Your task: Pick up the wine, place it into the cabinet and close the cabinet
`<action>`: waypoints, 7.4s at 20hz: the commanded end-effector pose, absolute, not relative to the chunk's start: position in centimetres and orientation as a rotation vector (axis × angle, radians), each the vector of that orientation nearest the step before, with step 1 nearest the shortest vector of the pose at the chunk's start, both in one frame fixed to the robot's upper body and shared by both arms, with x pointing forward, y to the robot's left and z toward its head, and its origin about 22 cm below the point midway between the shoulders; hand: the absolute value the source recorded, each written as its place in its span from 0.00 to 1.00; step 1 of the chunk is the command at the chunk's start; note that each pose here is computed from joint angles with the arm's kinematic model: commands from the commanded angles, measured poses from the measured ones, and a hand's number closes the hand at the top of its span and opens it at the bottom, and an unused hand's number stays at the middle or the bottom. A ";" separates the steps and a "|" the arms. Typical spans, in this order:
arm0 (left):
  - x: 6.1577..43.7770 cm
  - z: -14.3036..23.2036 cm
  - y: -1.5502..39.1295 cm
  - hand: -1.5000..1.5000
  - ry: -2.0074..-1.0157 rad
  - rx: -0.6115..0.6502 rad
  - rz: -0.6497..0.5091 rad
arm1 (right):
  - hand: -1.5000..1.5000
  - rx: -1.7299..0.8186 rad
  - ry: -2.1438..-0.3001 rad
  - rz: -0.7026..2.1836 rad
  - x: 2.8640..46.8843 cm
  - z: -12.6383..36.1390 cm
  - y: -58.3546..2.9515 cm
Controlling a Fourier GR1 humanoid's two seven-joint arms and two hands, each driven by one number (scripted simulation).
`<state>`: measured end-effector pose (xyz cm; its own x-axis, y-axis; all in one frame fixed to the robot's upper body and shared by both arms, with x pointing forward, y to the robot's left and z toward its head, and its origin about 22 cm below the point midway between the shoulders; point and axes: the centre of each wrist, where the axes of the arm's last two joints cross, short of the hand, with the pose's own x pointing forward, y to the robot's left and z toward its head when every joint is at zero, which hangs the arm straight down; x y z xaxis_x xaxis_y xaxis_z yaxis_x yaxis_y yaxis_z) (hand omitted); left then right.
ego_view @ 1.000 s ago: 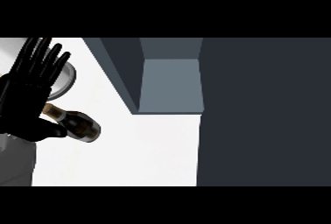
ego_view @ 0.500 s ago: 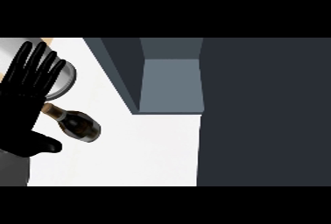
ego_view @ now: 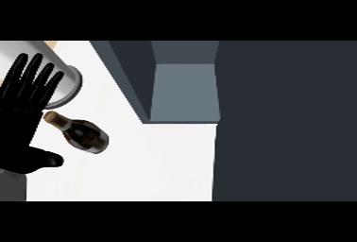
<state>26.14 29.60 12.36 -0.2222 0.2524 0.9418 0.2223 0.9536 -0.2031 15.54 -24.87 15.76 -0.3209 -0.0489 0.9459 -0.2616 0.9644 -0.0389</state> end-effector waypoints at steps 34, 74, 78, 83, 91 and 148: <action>26.3 -0.9 40.9 0.00 -1.658 -0.163 0.012 | 0.00 0.224 -1.926 0.246 14.9 17.5 -23.6; 25.7 -12.3 37.9 0.00 -1.574 -0.260 0.128 | 0.00 0.234 -1.917 0.245 14.6 16.9 -23.1; 25.8 -12.4 37.5 0.00 -1.569 -0.316 0.137 | 0.00 0.229 -1.904 0.242 15.7 16.5 -23.9; 26.5 -11.5 38.4 0.00 -1.574 -0.327 0.159 | 0.00 0.224 -1.926 0.241 16.2 17.3 -24.4; 24.8 -13.3 37.3 1.00 -1.550 -0.375 0.138 | 0.00 0.207 -1.922 0.261 16.2 16.3 -24.5; 24.8 5.6 14.8 1.00 -1.828 -0.374 0.239 | 0.00 0.198 -1.870 0.233 16.8 13.9 -23.9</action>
